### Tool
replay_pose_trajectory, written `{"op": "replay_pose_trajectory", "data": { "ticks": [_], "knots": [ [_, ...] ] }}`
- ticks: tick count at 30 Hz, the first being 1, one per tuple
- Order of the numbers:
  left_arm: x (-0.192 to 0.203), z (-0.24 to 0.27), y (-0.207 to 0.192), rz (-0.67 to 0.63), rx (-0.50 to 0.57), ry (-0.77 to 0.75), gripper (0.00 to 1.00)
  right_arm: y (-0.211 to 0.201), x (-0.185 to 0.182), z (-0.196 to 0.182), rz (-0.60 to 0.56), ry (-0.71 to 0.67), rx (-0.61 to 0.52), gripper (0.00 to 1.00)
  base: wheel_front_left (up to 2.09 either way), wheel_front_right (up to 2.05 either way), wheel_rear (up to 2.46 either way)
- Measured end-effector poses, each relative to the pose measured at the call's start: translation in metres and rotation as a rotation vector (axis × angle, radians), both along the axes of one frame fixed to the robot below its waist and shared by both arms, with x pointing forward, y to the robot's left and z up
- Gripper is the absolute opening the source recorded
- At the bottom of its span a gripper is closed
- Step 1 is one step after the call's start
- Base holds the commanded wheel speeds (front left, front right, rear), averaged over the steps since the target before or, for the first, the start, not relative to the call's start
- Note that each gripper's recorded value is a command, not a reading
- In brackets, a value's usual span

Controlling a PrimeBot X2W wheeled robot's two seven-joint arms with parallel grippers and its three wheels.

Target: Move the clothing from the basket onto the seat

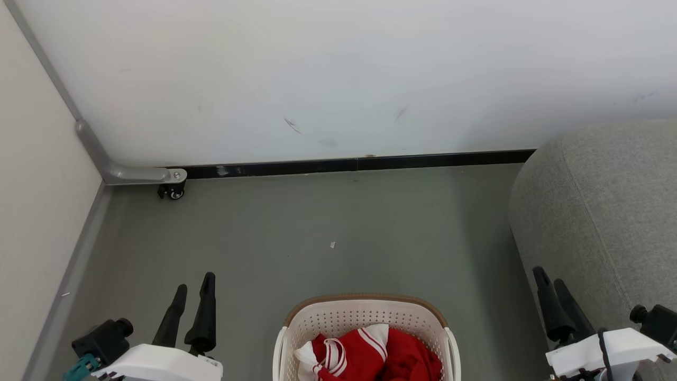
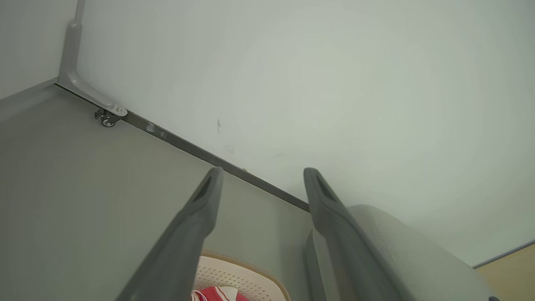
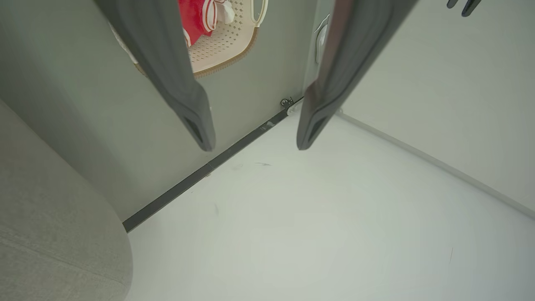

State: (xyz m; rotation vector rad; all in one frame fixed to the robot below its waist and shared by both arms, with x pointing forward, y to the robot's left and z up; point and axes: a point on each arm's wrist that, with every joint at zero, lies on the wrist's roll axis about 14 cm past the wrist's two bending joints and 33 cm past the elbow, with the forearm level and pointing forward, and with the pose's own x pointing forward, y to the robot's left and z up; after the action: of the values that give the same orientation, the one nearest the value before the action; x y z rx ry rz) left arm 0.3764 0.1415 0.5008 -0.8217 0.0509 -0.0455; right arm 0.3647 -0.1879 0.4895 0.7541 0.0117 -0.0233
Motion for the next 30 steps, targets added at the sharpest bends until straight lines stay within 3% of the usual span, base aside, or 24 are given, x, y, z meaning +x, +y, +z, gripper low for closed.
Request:
{"op": "replay_pose_trajectory", "data": {
  "ticks": [30],
  "knots": [
    [-0.004, 0.005, -0.020, -0.016, 0.513, -0.088, 1.00, 0.017, -0.001, 0.009, 0.074, -0.072, -0.518, 1.00, 0.00, 0.00, 0.00]
  ]
}}
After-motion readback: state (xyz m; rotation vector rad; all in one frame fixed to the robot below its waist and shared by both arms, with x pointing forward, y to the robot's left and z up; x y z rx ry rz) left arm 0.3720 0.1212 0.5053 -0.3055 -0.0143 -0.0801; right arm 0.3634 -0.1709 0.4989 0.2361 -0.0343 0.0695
